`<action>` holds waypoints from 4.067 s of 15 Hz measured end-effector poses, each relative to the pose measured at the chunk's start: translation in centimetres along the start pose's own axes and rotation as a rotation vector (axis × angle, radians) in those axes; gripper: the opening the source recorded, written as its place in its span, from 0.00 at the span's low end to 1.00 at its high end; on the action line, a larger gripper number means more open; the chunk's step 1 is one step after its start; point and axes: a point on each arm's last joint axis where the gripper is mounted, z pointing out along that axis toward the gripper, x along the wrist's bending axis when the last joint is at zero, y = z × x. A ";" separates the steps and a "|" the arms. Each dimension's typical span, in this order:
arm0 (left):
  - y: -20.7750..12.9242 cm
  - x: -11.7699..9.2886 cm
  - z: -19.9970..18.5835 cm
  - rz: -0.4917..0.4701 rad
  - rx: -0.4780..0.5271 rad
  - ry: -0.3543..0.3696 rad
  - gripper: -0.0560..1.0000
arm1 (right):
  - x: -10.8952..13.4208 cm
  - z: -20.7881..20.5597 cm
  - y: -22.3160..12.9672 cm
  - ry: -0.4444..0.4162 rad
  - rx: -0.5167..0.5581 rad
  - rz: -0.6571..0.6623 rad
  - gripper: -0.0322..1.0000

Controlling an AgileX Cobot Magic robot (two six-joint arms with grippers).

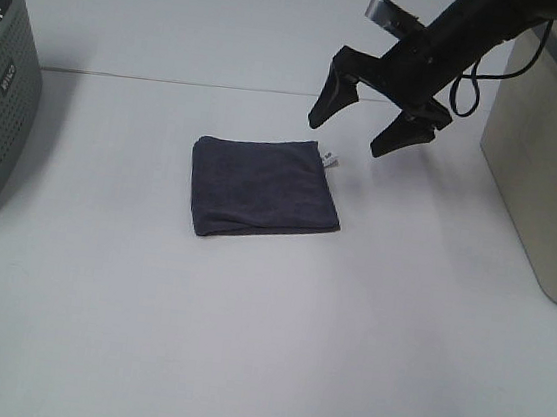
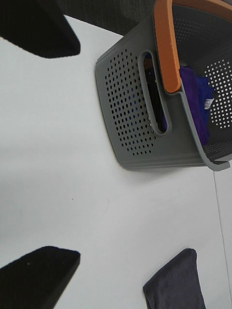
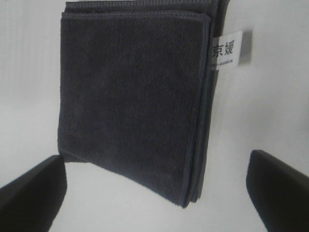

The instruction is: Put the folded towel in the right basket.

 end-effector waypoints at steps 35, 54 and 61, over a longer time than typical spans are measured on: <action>0.0 0.1 0.0 -0.014 0.001 0.008 0.99 | -0.1 -31.6 2.8 -0.232 -0.746 -0.066 0.09; 0.0 0.1 0.0 -0.014 0.001 0.008 0.99 | -12.4 -29.4 -2.7 -0.480 -0.451 0.319 0.98; 0.0 0.1 0.0 -0.014 0.001 0.008 0.99 | 0.8 -26.0 -0.2 -0.400 -0.443 0.058 0.98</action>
